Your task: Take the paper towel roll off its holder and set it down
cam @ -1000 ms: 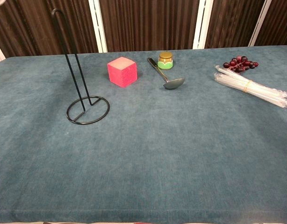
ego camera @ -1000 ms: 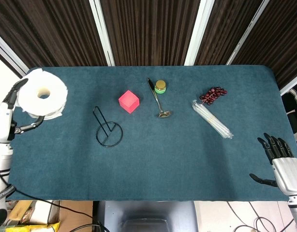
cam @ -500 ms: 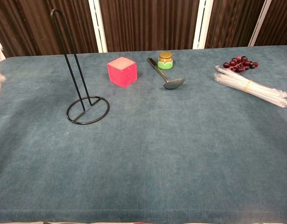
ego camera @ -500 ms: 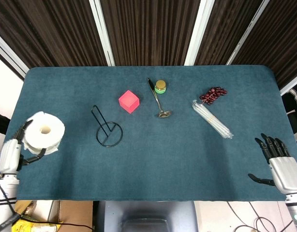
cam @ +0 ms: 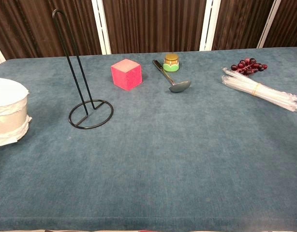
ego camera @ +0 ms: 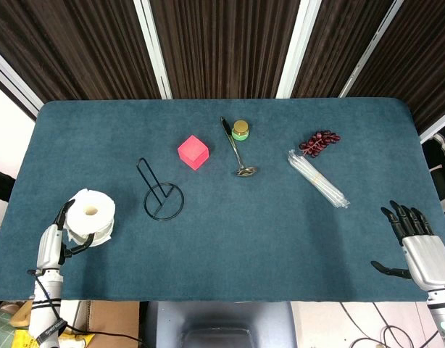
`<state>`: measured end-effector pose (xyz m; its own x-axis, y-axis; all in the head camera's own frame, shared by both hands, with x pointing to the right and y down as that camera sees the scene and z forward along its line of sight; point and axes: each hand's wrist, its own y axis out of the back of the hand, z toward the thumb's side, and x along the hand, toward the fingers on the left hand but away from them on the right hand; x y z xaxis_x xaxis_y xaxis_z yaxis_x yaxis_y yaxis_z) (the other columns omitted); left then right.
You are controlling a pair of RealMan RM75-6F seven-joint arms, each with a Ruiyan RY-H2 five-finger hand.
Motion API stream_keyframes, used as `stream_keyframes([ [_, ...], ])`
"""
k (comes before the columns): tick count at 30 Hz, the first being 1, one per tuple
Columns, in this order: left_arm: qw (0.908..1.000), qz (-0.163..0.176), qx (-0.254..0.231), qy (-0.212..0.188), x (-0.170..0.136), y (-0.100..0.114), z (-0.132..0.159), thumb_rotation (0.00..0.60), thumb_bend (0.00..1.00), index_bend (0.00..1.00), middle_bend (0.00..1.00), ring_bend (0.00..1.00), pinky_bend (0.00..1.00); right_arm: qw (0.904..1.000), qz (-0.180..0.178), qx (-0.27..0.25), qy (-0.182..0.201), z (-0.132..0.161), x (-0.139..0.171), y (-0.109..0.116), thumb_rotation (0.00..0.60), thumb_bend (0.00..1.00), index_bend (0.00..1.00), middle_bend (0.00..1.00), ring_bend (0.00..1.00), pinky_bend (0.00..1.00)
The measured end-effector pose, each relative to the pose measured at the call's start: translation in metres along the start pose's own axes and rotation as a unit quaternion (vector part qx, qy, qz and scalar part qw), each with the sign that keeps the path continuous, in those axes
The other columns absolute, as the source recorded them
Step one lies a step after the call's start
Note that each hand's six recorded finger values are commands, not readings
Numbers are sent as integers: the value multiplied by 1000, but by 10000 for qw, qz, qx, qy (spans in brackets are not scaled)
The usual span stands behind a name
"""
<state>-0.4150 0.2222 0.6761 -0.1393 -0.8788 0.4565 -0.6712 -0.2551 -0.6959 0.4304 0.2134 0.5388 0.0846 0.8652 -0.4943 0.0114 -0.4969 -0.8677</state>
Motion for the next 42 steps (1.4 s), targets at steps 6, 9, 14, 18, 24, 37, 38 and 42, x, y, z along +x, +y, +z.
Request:
stream_keyframes([
  [6, 9992, -340, 82, 185, -2, -11, -12, 600, 353, 0, 0, 0, 130, 10000, 40, -1, -9, 0, 0, -2, 600, 95, 0, 9, 0, 66],
  [9, 9985, -446, 203, 249, -4, -11, -15, 600, 357, 0, 0, 0, 124, 10000, 33, -3, -6, 1, 0, -2, 600, 95, 0, 9, 0, 66],
  [14, 9974, -454, 453, 336, -6, -6, -18, 600, 359, 0, 0, 0, 122, 10000, 27, -8, -3, 1, 1, -1, 600, 95, 0, 9, 0, 66],
  [18, 9952, -300, 832, 412, -9, 6, -20, 600, 361, 0, 0, 0, 123, 10000, 34, -3, 0, 1, 1, -2, 600, 95, 0, 9, 0, 66],
  [24, 9818, -14, 1820, 543, -14, 36, -21, 600, 360, 0, 0, 0, 117, 10000, 34, 35, -10, 1, 1, -3, 600, 95, 0, 9, 0, 66],
  [37, 9163, 690, 3945, -25, -23, 109, 16, 600, 345, 152, 51, 0, 74, 9998, 124, 126, -38, 1, 1, -6, 600, 95, 0, 9, 0, 66],
  [38, 9126, 731, 4021, -115, -24, 110, 21, 600, 346, 152, 58, 0, 74, 9998, 133, 133, -41, 1, 1, -6, 600, 95, 0, 9, 0, 66],
  [42, 8946, 805, 4375, -430, -27, 109, 38, 600, 344, 152, 78, 0, 76, 9996, 183, 179, -68, -1, 2, -6, 600, 95, 0, 9, 0, 66],
])
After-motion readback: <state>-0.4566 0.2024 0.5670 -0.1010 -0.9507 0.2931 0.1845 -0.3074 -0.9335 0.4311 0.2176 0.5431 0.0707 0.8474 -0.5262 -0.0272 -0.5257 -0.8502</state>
